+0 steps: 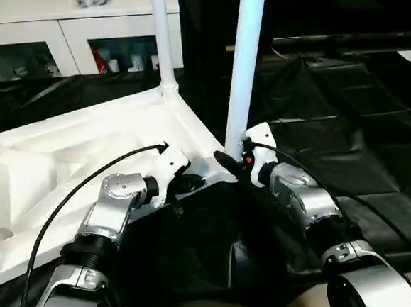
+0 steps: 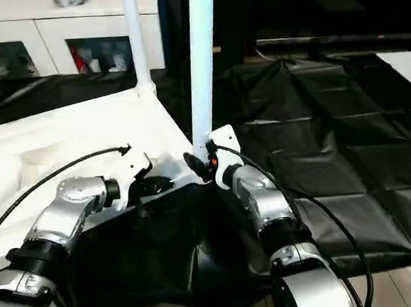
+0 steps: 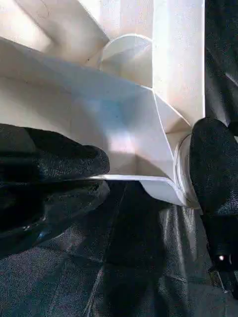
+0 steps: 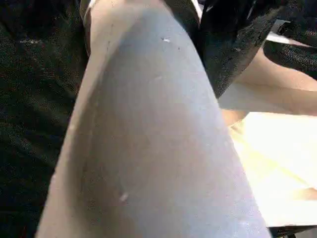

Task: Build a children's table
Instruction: Rotate leg to tighten

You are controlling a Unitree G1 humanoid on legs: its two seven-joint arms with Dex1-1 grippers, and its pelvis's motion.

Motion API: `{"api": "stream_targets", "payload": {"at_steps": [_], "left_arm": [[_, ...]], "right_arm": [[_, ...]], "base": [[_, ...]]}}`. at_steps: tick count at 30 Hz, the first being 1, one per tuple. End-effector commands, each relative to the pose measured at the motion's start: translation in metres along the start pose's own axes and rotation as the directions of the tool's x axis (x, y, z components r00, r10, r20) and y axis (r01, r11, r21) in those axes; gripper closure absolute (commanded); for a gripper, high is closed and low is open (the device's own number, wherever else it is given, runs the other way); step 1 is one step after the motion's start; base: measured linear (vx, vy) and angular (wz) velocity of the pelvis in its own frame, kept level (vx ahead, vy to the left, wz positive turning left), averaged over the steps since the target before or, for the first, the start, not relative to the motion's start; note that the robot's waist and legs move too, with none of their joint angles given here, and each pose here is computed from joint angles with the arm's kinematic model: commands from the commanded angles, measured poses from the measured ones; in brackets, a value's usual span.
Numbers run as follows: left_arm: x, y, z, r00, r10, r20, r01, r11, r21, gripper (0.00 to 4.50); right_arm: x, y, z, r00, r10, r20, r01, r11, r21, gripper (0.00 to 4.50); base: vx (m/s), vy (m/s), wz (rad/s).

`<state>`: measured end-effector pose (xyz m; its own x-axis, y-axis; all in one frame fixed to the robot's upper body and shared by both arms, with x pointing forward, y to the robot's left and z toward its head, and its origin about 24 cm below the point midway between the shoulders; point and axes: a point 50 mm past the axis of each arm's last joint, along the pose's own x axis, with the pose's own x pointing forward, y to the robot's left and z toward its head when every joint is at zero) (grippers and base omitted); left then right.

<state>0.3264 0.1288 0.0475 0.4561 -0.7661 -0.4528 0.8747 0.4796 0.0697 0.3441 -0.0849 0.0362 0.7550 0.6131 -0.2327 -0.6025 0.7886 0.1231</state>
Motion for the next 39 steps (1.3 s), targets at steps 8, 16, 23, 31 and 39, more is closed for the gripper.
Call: {"api": "stream_targets", "payload": {"at_steps": [8,16,23,31,39], "left_arm": [[0.005,-0.017,0.021,0.982,-0.153,0.113,0.143,0.985,0.094,4.50],[-0.012,-0.020,0.016,0.953,-0.282,0.112,0.272,0.958,0.091,4.50],[-0.023,-0.022,0.008,0.932,-0.356,0.063,0.351,0.933,0.085,4.50],[-0.026,-0.025,0.008,0.914,-0.400,0.060,0.397,0.916,0.065,4.50],[-0.019,-0.021,0.009,0.942,-0.331,0.060,0.326,0.942,0.077,4.50]], "right_arm": [[0.002,0.049,-0.015,0.888,0.450,-0.097,-0.456,0.888,-0.059,0.98],[-0.024,0.029,-0.009,0.792,0.598,-0.123,-0.609,0.789,-0.084,0.98],[-0.040,0.017,-0.011,0.740,0.643,-0.199,-0.667,0.739,-0.091,0.98],[-0.045,0.021,-0.010,0.684,0.699,-0.210,-0.720,0.692,-0.043,1.69],[-0.033,0.025,-0.017,0.782,0.600,-0.168,-0.614,0.788,-0.044,1.93]], "base": [[0.000,0.000,0.00],[0.000,0.000,0.00],[0.000,0.000,0.00],[0.000,0.000,0.00],[0.000,0.000,0.00]]}}
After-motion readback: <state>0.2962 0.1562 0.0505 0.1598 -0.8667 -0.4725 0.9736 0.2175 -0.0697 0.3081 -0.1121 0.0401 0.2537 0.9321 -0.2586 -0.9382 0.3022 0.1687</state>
